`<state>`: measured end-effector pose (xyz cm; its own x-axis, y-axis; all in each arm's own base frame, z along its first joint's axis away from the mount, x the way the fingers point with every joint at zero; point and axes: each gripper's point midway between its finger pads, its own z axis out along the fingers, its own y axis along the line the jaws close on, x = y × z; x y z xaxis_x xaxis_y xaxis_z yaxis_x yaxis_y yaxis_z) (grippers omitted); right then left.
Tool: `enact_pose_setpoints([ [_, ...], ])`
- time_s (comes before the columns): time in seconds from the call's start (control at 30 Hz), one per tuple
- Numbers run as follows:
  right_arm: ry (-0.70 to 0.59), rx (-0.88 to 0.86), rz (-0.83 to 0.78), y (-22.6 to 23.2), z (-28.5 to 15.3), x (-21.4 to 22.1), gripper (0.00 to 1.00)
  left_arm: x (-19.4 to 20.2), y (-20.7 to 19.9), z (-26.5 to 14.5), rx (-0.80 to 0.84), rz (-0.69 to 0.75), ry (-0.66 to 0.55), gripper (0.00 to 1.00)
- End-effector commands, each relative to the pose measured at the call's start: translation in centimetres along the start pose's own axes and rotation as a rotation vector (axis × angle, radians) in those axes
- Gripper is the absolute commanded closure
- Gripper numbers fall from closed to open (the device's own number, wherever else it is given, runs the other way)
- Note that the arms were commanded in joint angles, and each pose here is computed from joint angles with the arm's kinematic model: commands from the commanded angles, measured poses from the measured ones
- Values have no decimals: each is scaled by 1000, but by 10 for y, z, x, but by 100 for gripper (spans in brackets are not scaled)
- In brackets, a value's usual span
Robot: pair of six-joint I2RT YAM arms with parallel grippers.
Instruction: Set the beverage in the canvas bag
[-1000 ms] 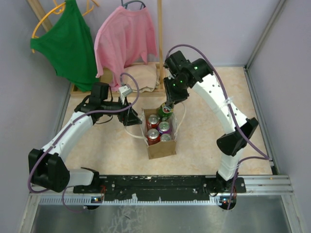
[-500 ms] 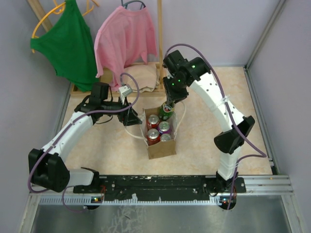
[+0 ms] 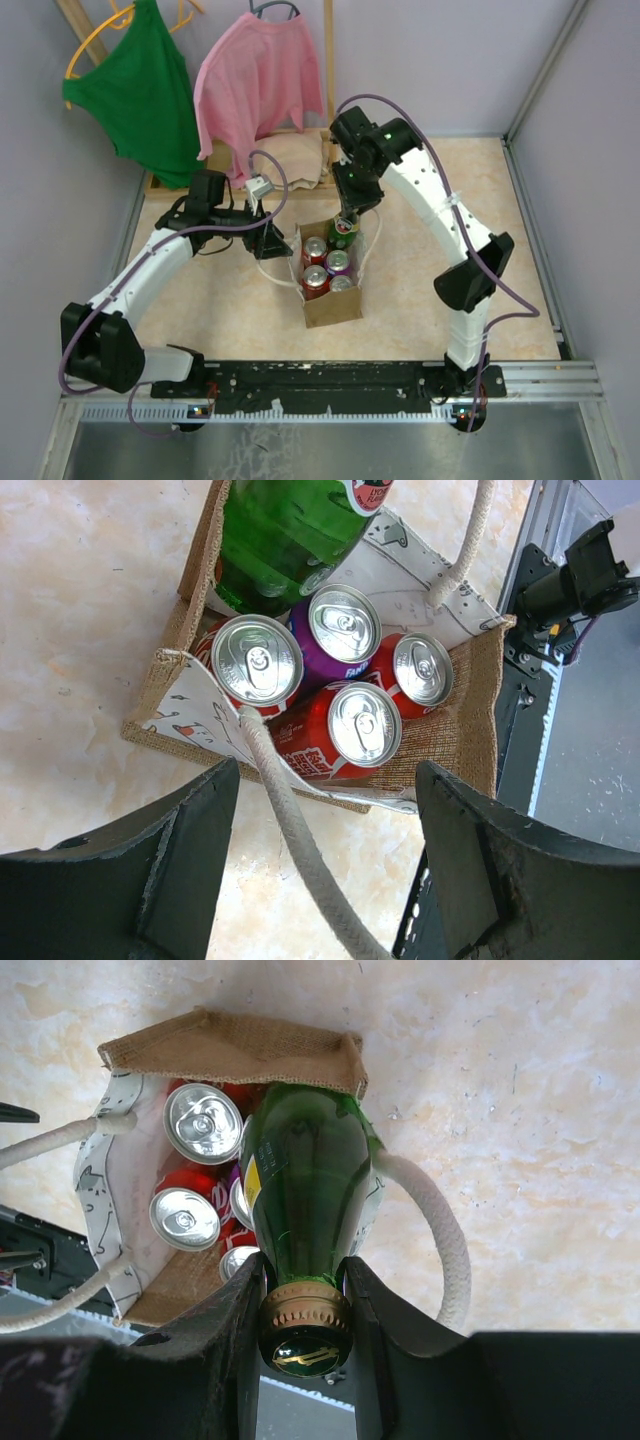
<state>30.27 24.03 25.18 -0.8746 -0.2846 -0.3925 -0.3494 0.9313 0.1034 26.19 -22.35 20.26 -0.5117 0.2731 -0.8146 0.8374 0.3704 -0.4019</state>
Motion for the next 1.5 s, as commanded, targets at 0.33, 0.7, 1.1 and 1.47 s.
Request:
enact_pose_setpoints([
  [0.33, -71, -29, -59, 15, 0, -25, 100, -11, 3, 1, 6, 30, -25, 23],
  [0.7, -33, -8, -95, 23, 18, -18, 100, -10, 3, 0, 3, 32, -25, 23],
  [1.1, 18, 53, -139, 29, 38, 2, 100, -10, 0, -2, 7, 37, -30, 23],
  [1.47, 78, 96, -135, 21, 69, 24, 100, -10, -1, -3, 4, 43, -34, 23],
])
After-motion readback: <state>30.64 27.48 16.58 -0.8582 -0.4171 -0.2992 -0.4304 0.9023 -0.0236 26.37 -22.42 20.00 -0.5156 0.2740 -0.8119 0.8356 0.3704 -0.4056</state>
